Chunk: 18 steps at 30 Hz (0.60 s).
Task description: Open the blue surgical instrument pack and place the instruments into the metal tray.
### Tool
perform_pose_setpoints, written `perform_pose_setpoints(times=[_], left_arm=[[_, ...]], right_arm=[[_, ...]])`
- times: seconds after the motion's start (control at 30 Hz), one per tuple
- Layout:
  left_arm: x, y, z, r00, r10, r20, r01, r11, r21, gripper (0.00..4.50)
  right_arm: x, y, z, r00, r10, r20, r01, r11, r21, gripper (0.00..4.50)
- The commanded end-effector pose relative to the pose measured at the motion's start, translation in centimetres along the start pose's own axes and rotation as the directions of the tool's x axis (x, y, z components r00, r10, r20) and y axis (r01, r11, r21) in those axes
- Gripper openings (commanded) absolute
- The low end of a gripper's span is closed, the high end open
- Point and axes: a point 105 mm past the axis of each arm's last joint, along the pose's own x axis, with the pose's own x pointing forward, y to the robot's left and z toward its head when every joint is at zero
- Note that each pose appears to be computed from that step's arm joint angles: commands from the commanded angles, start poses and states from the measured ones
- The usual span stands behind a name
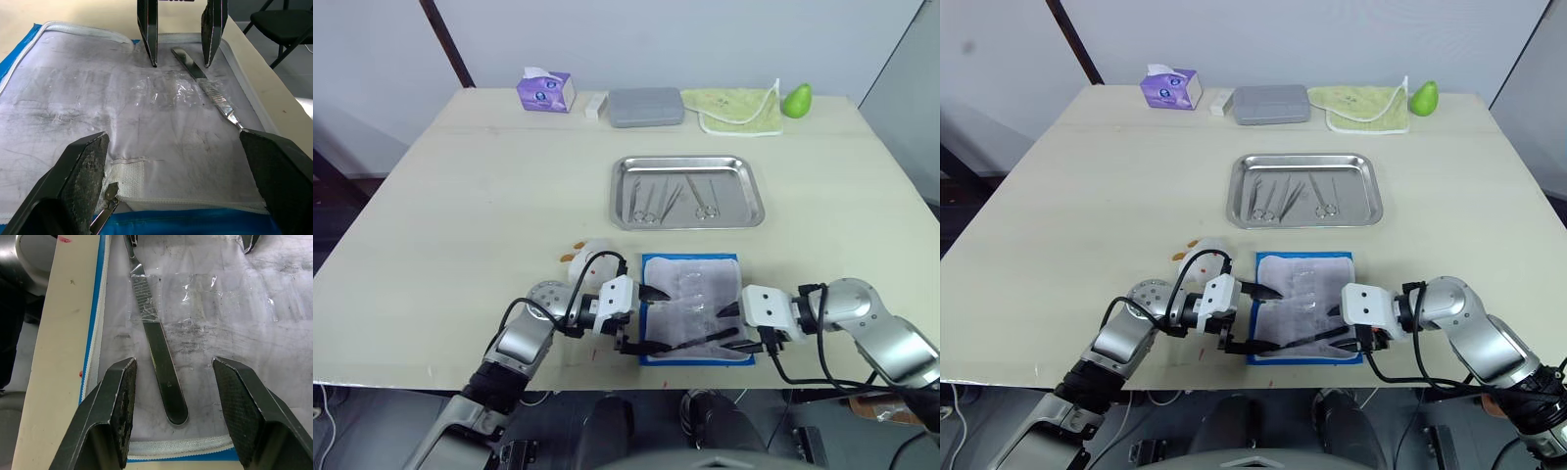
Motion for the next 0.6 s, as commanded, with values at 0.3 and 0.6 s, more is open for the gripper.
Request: perform_pose_setpoints(times=[0.3, 0.6], left_arm=[[0.39, -0.66, -0.88, 1.0, -0.021, -0.021, 0.02, 0.999, -0.036, 4.5], [0.28, -0.75, -0.95, 1.0, -0.016, -0.023, 0.015, 0.999, -0.039, 4.5]], right_arm=[[1.9, 2.08, -4.03, 0.983, 0.089, -0.163, -0.067, 0.988, 0.137, 1.33], [1.92, 2.1, -3.55, 0.986, 0.093, -0.14, -0.074, 0.988, 0.132, 0.0]])
